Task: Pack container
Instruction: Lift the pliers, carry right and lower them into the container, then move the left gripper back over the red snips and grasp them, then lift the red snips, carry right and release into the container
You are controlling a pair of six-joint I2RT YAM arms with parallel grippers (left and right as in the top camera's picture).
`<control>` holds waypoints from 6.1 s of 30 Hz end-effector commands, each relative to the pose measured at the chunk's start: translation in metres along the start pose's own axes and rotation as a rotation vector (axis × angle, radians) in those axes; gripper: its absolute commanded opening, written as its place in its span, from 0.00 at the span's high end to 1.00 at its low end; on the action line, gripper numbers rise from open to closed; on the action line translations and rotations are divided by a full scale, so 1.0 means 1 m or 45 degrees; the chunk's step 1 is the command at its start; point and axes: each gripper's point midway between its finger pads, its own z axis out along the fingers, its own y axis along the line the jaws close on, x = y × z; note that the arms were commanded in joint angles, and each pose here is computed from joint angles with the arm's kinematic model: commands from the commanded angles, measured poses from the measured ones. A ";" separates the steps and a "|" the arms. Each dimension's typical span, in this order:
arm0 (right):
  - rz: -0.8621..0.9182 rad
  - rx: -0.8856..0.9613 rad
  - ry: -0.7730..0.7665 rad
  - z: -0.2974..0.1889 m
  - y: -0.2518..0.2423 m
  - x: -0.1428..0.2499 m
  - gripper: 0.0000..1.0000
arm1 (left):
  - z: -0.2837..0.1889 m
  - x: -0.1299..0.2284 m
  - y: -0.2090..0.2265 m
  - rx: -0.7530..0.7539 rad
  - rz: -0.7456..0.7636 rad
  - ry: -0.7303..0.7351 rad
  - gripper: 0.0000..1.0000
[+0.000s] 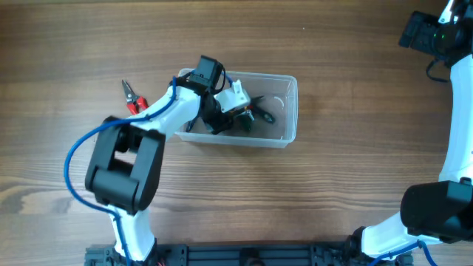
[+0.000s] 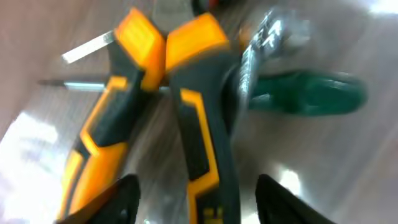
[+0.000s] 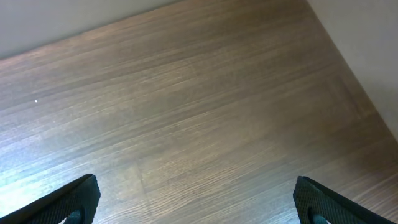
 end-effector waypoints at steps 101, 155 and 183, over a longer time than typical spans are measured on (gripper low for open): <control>0.021 -0.003 -0.002 0.001 0.001 -0.001 0.00 | -0.062 0.217 0.113 -0.457 -2.321 0.169 0.74; 0.022 -0.003 -0.002 0.001 0.001 -0.001 0.00 | -0.116 -0.041 -0.007 -0.139 0.085 -0.077 0.96; 0.022 -0.004 -0.003 0.001 0.002 -0.001 0.00 | -0.038 -0.018 -0.001 -0.017 0.195 0.080 0.46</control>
